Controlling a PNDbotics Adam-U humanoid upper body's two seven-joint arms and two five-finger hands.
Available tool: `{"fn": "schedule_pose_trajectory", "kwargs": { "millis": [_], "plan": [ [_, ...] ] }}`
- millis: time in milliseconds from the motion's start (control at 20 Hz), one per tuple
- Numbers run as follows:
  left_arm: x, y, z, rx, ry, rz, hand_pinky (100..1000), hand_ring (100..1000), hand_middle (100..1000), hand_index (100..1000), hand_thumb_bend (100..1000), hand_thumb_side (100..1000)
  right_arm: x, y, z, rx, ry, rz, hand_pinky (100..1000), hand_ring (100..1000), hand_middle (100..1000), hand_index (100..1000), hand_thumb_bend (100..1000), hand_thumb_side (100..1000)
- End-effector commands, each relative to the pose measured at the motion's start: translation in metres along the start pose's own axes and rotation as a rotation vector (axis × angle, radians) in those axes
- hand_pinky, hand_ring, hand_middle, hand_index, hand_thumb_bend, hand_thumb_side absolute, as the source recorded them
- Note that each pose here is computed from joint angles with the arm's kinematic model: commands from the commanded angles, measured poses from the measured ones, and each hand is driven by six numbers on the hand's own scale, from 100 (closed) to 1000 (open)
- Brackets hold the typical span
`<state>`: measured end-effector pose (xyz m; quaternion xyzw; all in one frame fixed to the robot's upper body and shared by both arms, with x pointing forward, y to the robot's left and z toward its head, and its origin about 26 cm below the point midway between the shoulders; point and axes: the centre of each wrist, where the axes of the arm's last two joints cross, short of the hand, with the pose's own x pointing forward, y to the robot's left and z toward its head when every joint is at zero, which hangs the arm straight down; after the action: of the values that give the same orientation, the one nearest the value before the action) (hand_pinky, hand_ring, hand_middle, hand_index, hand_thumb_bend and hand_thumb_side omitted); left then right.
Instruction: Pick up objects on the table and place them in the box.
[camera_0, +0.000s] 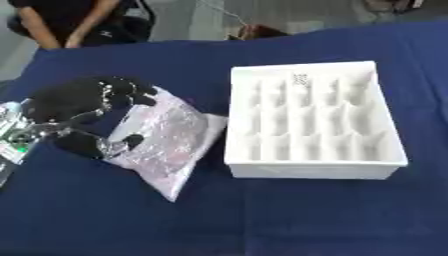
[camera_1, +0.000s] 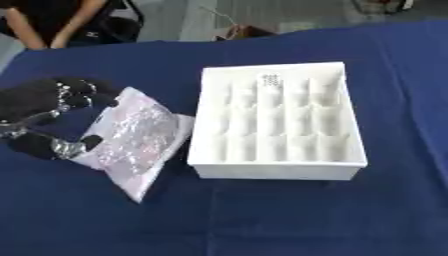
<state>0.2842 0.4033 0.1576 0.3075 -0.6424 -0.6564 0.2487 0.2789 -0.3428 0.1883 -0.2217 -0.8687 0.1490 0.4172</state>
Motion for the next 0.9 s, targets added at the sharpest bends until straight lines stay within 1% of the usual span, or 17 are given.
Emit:
{"fn": "schedule_pose_trajectory", "kwargs": {
  "millis": [50, 400, 500, 550, 600, 650, 700, 750, 850, 900],
  "plan": [
    [-0.005, 0.014, 0.0, -0.003, -0.011, -0.037, 866, 932, 910, 925, 237, 859, 0.006, -0.005, -0.004, 0.005, -0.031, 0.019, 506, 646, 766, 957, 100, 771],
    [-0.003, 0.015, -0.002, 0.009, -0.021, -0.028, 858, 934, 910, 929, 212, 863, 0.006, -0.005, -0.004, 0.004, -0.031, 0.019, 506, 647, 767, 957, 100, 769],
    [-0.001, 0.016, -0.005, 0.013, -0.029, -0.024, 852, 934, 911, 930, 227, 857, 0.007, -0.005, -0.004, 0.004, -0.031, 0.019, 506, 647, 767, 957, 100, 768],
    [0.0, 0.016, -0.006, 0.014, -0.032, -0.022, 848, 932, 908, 932, 248, 847, 0.007, -0.005, -0.004, 0.004, -0.032, 0.018, 506, 646, 767, 957, 100, 768],
    [0.001, 0.017, -0.007, 0.01, -0.037, -0.024, 836, 921, 901, 942, 310, 821, 0.007, -0.005, -0.004, 0.004, -0.032, 0.018, 506, 646, 767, 957, 100, 768],
    [0.002, 0.017, -0.009, 0.004, -0.04, -0.026, 813, 895, 867, 928, 407, 778, 0.007, -0.005, -0.004, 0.004, -0.032, 0.018, 506, 646, 767, 957, 100, 768],
    [0.003, 0.019, -0.01, -0.014, -0.047, -0.038, 807, 893, 868, 930, 467, 749, 0.007, -0.005, -0.004, 0.004, -0.032, 0.018, 506, 646, 767, 957, 100, 768],
    [0.004, 0.021, -0.012, -0.033, -0.054, -0.052, 802, 870, 843, 916, 537, 726, 0.007, -0.005, -0.004, 0.004, -0.032, 0.017, 506, 646, 767, 957, 100, 768],
    [0.005, 0.024, -0.015, -0.085, -0.072, -0.089, 806, 861, 831, 910, 579, 725, 0.006, -0.005, -0.004, 0.004, -0.032, 0.017, 506, 646, 768, 957, 100, 767],
    [0.006, 0.026, -0.017, -0.108, -0.082, -0.103, 807, 863, 832, 910, 580, 732, 0.006, -0.005, -0.004, 0.004, -0.032, 0.016, 506, 646, 768, 957, 100, 767]
  ]
}}
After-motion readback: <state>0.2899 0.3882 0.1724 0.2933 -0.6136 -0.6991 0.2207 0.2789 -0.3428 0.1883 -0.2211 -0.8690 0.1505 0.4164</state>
